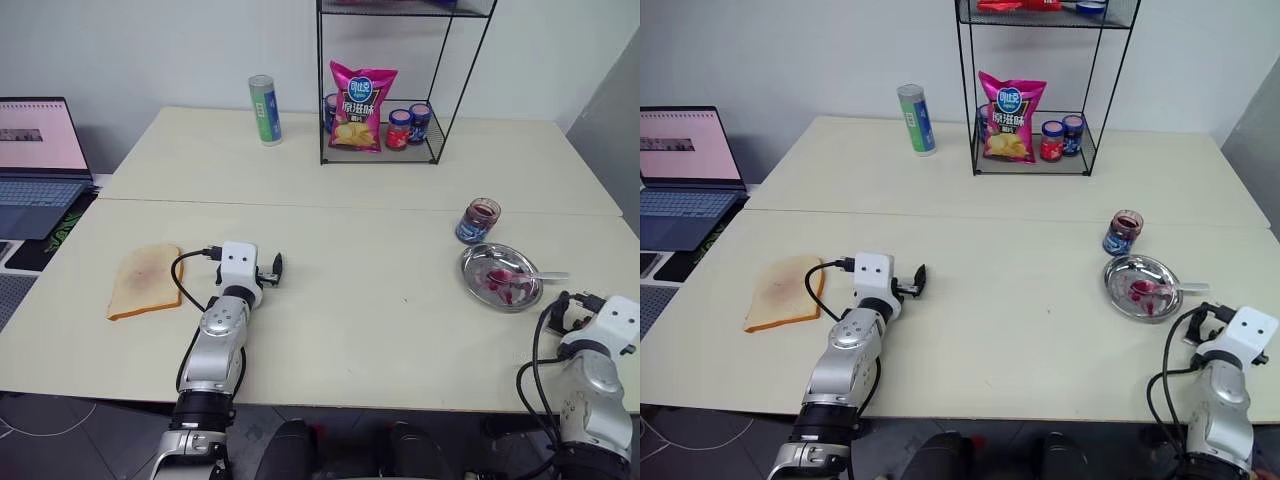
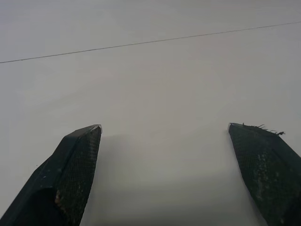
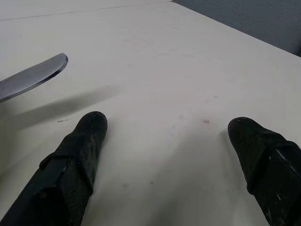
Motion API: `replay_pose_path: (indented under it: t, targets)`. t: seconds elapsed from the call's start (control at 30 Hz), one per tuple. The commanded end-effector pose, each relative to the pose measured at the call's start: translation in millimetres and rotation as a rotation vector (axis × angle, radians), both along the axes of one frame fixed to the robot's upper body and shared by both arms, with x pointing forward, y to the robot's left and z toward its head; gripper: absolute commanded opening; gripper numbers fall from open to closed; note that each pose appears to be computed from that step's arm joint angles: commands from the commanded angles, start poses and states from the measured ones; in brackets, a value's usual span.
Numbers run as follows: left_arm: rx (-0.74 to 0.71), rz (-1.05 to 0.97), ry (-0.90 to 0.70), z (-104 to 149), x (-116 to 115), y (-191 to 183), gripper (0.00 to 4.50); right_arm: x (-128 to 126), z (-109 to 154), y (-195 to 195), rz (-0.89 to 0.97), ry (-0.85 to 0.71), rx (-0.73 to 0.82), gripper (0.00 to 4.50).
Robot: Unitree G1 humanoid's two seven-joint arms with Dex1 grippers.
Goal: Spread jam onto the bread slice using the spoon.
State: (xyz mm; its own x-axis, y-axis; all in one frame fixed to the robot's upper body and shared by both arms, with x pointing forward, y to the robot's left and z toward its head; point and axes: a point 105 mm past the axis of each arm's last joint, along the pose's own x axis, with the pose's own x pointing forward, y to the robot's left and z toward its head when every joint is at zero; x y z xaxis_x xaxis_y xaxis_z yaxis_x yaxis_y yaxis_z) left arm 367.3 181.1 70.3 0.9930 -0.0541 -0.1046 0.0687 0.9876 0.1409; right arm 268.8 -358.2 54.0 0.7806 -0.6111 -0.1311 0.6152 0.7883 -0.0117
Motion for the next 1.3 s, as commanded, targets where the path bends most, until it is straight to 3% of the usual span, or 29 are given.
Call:
replay_pose_path:
  t: [0.03,0.47,0.57,0.73,0.83,1.0,1.13,1.2,1.3]
  targets:
    - [0.017,-0.011,0.016,-1,-1,-5,4.50,-6,1,-7,-0.032,0.004,-0.006,4.48]
    - [0.020,-0.027,0.008,0,1,-10,4.50,-18,10,-16,-0.087,-0.003,-0.043,4.48]
    - [0.002,-0.067,-0.003,3,4,-18,4.50,-30,31,-33,-0.184,0.021,-0.196,4.48]
    - [0.012,-0.116,-0.061,21,11,-16,4.50,-30,103,-42,-0.256,-0.120,-0.378,4.48]
    - [-0.004,-0.063,-0.133,53,21,10,4.50,19,158,2,0.066,-0.299,-0.355,4.48]
    - [-0.005,0.151,-0.219,93,14,81,4.50,69,179,112,0.696,-0.331,-0.209,4.48]
    - [0.018,0.289,-0.224,104,-21,133,4.50,68,177,212,1.237,-0.271,-0.074,4.48]
    - [0.018,0.349,-0.218,104,-36,150,4.50,59,174,241,1.415,-0.237,-0.031,4.48]
    - [-0.057,0.514,-0.206,97,-82,186,4.50,44,159,288,1.711,-0.164,0.046,4.48]
